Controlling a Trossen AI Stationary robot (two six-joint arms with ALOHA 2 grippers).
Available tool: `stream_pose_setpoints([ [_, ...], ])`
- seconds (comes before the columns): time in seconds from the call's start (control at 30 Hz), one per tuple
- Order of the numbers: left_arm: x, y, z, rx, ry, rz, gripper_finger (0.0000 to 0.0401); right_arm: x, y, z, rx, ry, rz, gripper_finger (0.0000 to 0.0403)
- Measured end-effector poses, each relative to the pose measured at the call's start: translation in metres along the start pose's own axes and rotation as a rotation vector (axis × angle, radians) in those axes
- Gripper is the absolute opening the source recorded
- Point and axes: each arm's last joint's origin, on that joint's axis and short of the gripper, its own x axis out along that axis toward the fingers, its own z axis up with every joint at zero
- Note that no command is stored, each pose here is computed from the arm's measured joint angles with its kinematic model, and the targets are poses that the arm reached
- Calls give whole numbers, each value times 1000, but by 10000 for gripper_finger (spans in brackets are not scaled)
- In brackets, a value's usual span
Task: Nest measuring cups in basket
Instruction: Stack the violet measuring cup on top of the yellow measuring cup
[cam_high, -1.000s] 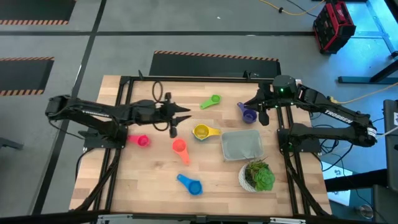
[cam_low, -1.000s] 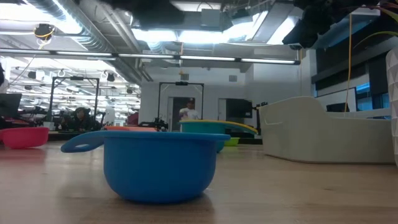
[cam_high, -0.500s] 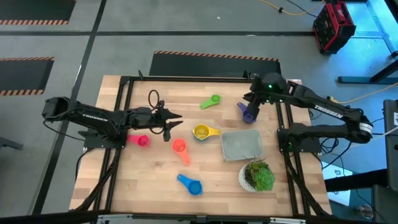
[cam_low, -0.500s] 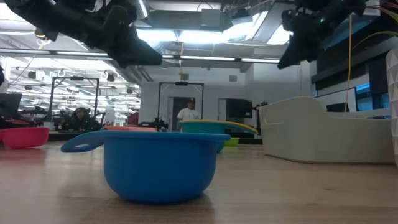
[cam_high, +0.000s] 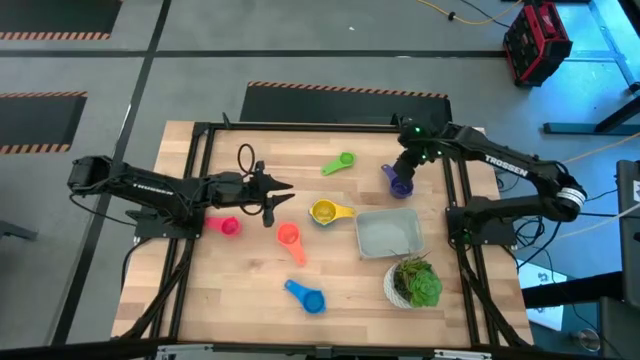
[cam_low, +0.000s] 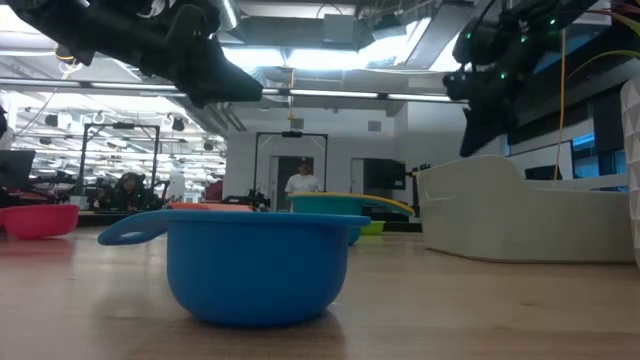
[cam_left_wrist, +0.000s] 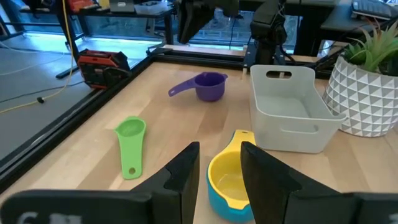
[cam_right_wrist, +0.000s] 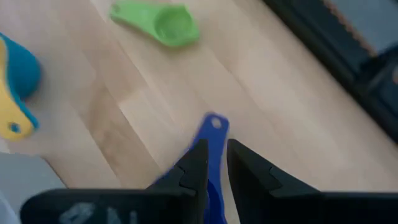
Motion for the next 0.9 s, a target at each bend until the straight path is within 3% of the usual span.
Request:
stream_pose_setpoints([
  [0.33,0,0,0,-2,1,0,110,22,-10,-10,-3,215,-8,65],
  [0.9,0,0,0,-2,2,-1,110,44,-11,-11,-48,311,30,65],
])
